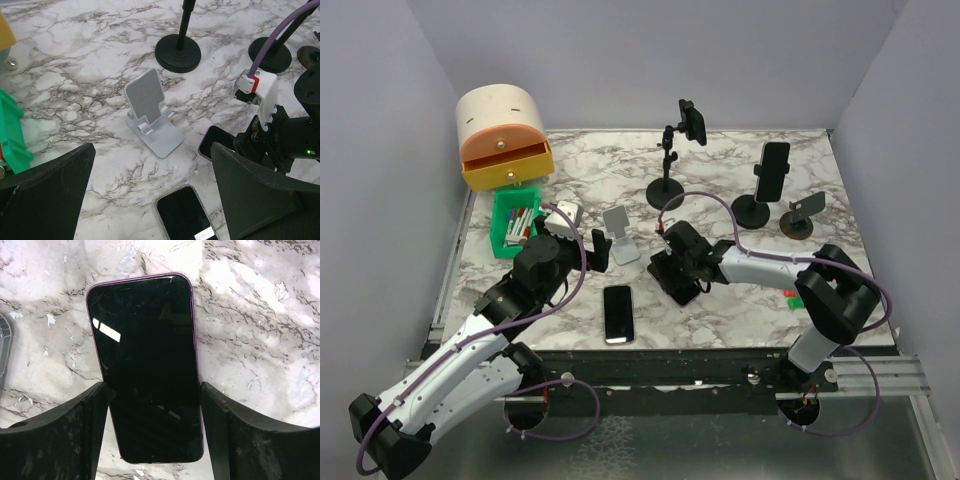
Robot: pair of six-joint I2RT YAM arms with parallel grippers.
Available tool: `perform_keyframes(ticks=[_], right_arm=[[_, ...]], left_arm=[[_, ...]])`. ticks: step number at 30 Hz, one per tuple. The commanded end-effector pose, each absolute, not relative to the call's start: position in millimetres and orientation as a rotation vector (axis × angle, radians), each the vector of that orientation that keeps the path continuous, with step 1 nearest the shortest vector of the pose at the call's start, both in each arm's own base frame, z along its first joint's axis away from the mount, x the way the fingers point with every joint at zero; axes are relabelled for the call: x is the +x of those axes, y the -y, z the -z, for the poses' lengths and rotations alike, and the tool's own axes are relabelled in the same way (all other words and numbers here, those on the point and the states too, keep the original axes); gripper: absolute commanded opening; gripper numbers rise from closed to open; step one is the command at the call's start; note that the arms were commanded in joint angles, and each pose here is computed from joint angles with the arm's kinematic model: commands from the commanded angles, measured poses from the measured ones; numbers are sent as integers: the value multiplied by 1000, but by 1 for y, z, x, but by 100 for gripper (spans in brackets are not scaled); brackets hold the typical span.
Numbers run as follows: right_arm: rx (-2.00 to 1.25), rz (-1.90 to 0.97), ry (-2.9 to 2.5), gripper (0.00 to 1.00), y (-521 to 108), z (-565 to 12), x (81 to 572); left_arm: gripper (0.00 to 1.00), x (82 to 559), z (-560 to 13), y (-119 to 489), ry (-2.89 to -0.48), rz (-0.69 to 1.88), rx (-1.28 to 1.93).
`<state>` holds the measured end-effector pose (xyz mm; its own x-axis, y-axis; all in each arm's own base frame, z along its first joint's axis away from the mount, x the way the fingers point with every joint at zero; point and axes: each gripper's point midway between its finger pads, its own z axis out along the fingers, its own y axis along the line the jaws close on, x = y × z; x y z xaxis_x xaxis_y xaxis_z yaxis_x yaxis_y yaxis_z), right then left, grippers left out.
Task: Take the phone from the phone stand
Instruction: Adjust the phone at the center of the board.
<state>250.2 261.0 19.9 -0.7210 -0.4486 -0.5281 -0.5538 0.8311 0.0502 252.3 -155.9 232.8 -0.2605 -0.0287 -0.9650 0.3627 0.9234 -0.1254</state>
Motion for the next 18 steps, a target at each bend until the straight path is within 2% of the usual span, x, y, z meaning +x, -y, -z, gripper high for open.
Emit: perform_keyframes(ticks=[1,4,10,18], right_arm=[[-669,-136,-2660,62,-230,14,217],[-577,-163,-2671,58,-234,9,212],[-374,-250,-2704,57,-244,6,188],[-81,-229,-2753,61,-249,22,151]], left_arm=[[99,249,-228,160,-1823,388,278],[99,249,-228,161,-1825,395,281],[99,248,-228,162,-1824,408,279],[99,248,-225,167,-1838,426,289]])
